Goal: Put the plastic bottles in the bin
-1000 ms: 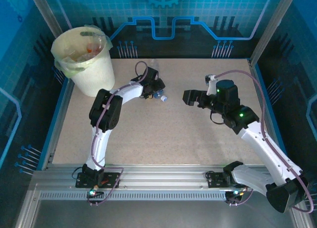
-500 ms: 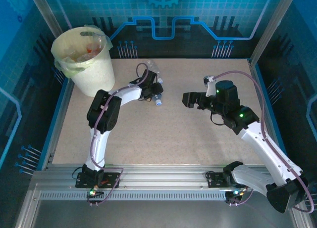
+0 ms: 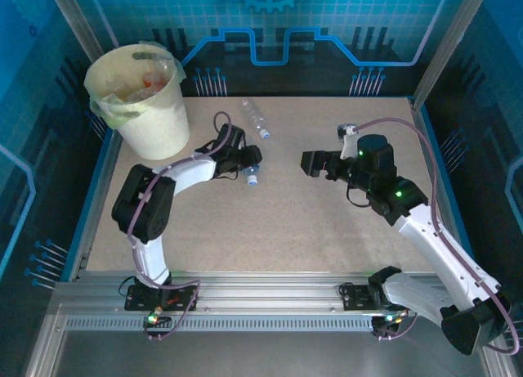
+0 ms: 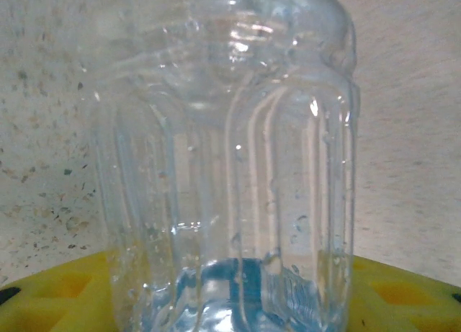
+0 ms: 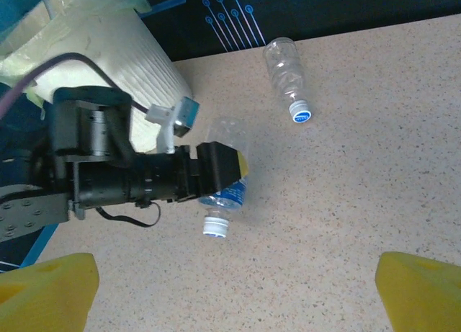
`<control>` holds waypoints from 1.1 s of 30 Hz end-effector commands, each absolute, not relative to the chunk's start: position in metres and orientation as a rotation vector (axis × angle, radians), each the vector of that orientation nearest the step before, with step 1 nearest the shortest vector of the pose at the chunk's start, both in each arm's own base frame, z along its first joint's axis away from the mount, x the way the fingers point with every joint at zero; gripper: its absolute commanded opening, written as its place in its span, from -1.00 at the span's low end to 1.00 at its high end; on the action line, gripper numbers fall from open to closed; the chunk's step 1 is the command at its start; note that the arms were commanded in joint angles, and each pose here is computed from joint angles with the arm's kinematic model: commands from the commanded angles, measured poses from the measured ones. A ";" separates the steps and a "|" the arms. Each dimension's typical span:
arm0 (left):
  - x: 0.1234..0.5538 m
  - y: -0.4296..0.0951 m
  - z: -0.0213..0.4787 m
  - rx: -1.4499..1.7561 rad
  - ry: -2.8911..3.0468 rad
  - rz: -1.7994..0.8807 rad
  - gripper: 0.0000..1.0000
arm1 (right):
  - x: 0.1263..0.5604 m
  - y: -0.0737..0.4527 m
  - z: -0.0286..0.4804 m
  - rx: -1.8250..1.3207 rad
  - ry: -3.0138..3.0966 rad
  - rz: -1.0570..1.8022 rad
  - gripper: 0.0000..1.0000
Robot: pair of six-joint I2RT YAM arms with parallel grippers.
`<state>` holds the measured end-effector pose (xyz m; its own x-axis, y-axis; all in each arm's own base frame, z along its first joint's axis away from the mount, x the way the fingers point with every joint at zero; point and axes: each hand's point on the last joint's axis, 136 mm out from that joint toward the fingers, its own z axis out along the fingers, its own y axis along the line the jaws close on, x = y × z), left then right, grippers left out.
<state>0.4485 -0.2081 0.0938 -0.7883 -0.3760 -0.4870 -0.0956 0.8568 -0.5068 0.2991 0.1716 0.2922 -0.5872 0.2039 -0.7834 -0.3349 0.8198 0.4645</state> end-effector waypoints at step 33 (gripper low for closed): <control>0.381 -0.006 0.422 -0.351 1.688 -0.231 -0.09 | 0.303 0.232 0.327 -0.274 1.926 0.899 0.99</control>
